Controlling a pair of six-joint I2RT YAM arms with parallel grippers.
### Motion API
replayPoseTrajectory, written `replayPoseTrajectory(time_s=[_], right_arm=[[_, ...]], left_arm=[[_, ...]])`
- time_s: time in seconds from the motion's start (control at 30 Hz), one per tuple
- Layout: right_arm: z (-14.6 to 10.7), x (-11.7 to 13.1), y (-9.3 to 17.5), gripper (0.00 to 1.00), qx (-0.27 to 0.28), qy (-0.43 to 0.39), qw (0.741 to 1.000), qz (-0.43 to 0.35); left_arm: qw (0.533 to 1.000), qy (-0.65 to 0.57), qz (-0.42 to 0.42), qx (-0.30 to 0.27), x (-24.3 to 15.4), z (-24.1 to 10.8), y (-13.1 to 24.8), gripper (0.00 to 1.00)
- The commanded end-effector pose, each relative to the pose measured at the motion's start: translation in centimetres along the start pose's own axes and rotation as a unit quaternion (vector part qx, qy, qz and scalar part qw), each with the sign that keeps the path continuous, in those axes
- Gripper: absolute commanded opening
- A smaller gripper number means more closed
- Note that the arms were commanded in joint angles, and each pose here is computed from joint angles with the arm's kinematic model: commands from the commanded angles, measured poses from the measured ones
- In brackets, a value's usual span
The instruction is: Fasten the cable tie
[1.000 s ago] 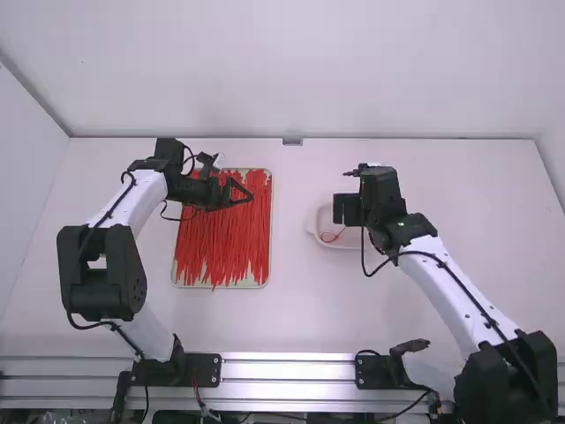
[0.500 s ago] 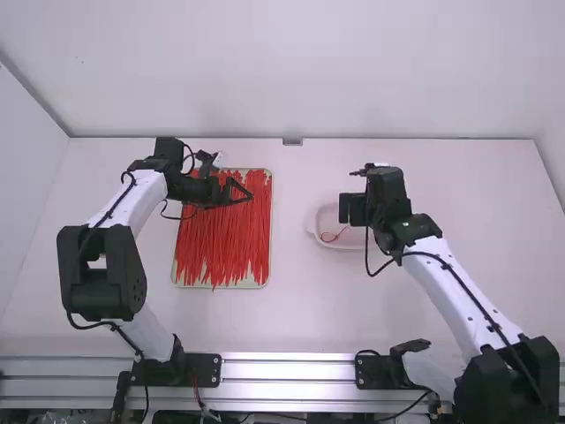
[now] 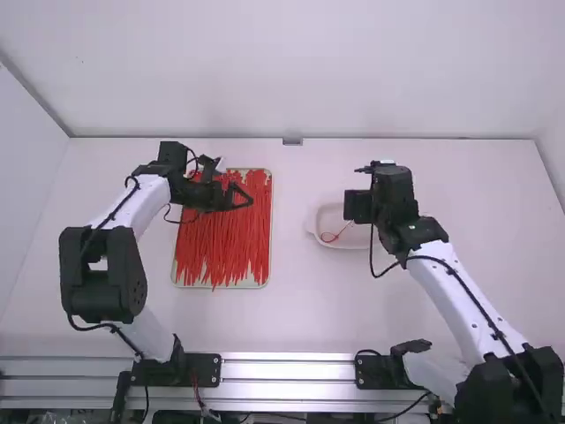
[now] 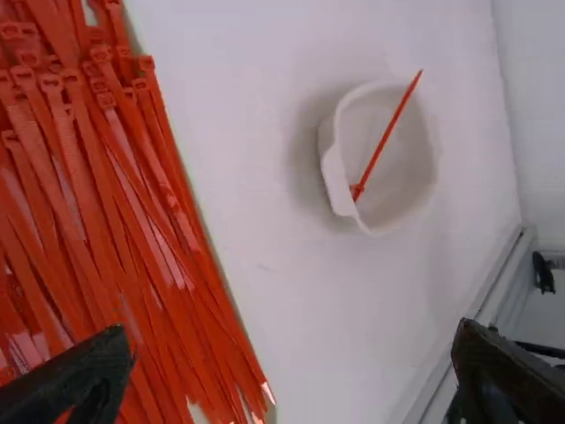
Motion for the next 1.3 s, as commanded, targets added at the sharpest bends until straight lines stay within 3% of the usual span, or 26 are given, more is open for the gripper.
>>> replayPoseTrajectory(time_s=[0.0,0.5,1.07,1.27], right_arm=[[-0.1,-0.6,0.8,0.89,-0.013,0.011,1.000,0.011],[-1.0,-6.8,4.0,0.63,-0.154,-0.008,0.987,-0.036],[-10.9,-7.7,4.0,0.25,-0.154,-0.008,0.987,-0.036],[-13.7,-8.0,3.3,0.14,-0.154,-0.008,0.987,-0.036]], left_arm=[[1.000,-0.015,0.009,-0.007,-1.9,0.0,0.4,0.91],[0.985,-0.069,0.136,-0.080,-1.6,-2.0,2.5,0.67],[0.909,-0.139,0.324,-0.223,-0.9,-5.4,6.6,0.31],[0.888,-0.122,0.382,-0.224,0.2,-8.8,7.1,0.18]])
Point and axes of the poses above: each hand's point on the last joint's axis, 136 mm out from that joint toward the fingers, its own y axis back along the fingers, its own x axis along the line the jaws close on, z = x × y, the point moved 6 cm from there along y, back along the fingers, and after that the axes turned 7 degrees about -y, right-handed, at the moved point
